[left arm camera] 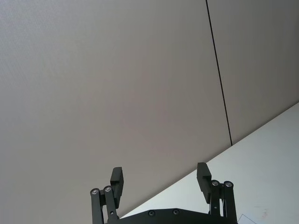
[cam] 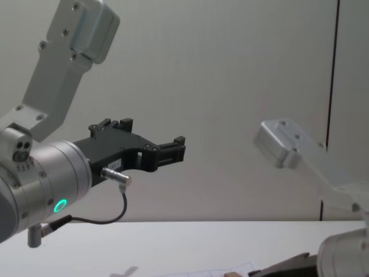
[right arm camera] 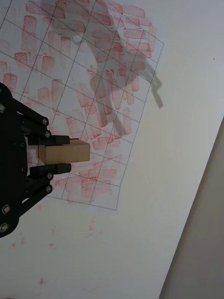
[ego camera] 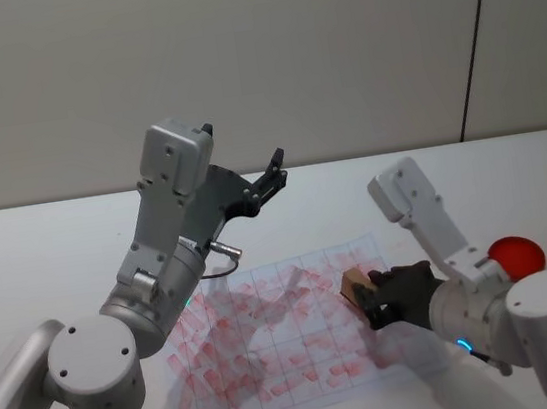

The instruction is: Use the one hand to pick up the stamp and affix it onto the A4 paper.

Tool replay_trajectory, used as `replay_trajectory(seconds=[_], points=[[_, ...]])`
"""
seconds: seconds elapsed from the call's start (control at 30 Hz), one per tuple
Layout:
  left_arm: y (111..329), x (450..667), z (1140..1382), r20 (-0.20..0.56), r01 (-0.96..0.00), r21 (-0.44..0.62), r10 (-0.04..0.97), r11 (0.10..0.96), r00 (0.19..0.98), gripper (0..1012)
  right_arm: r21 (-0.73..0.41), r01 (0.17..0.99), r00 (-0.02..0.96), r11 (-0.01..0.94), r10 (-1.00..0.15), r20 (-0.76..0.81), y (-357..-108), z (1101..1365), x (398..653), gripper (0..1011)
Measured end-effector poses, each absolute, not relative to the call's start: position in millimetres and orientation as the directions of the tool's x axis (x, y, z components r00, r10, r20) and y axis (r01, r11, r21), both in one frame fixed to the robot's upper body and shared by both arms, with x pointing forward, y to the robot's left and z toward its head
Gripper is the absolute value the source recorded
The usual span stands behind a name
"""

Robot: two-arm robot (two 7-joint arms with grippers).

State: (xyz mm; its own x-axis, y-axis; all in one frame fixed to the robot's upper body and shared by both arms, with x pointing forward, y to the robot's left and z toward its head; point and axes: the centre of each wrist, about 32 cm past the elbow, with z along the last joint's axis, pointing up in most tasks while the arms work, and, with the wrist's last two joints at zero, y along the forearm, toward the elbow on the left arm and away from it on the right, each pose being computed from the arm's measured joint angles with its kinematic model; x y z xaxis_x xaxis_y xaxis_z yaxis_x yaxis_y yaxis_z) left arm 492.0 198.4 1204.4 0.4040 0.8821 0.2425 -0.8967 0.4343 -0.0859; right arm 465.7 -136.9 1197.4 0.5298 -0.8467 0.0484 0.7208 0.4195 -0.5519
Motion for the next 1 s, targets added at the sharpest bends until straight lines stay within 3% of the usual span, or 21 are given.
replay_trajectory(seconds=[1.0], points=[[198.4, 492.0, 1204.4, 0.242, -0.897, -0.086, 0.882, 0.434, 0.404, 1001, -0.535, 0.754, 0.548, 0.382, -0.814, 0.191, -117.4, 1176.8, 473.0, 222]])
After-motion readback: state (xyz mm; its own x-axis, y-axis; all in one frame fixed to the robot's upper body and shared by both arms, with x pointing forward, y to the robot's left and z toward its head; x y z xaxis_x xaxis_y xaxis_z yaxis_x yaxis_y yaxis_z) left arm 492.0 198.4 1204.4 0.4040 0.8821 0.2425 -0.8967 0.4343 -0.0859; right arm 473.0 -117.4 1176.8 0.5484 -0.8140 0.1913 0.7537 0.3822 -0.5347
